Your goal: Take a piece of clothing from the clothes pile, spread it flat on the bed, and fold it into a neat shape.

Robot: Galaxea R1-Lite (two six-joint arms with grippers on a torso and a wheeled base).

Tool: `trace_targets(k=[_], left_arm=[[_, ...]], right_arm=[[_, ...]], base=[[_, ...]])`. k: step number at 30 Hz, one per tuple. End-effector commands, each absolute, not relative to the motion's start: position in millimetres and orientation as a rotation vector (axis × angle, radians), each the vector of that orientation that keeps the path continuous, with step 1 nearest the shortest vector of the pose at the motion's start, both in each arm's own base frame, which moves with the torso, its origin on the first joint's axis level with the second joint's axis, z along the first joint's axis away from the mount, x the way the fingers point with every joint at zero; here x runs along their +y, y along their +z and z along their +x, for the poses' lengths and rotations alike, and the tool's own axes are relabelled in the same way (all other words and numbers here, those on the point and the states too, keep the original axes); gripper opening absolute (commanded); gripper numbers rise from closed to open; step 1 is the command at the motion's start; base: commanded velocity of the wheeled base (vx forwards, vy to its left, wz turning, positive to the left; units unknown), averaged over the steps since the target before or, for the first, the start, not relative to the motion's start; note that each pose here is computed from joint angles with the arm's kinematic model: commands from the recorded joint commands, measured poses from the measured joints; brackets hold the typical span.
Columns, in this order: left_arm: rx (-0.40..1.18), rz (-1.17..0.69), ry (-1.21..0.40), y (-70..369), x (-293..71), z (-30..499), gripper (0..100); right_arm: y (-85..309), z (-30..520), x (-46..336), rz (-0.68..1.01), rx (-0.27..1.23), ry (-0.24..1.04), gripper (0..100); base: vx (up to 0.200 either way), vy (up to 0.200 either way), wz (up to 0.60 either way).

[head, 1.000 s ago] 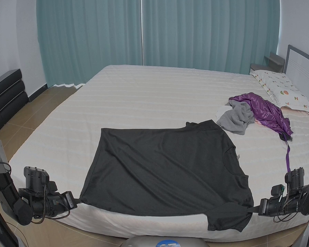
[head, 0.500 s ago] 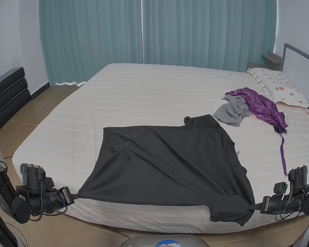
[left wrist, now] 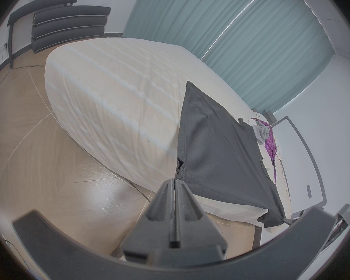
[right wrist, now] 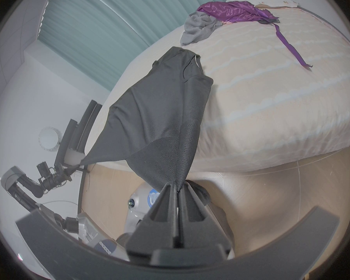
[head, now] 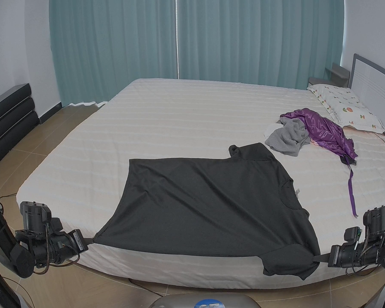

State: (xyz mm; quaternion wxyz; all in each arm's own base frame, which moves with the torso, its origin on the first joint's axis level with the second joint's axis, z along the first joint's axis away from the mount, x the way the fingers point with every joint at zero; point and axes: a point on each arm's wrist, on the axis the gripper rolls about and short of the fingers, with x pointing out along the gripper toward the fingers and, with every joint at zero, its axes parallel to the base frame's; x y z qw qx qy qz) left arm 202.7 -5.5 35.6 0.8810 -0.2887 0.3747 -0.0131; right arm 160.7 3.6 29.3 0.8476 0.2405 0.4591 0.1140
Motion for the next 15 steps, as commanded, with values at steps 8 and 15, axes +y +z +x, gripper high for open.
trace_targets(k=[8,15], left_arm=[[0.778,-0.498,0.005,41,-4,194,0],[0.738,-0.489,0.005,49,-4,192,0]], right_arm=[[23,156,4,0.478,1.010,0.247,0],[8,162,5,0.483,1.072,0.243,0]], base=[[0.000,0.000,0.00],[0.000,0.000,0.00]])
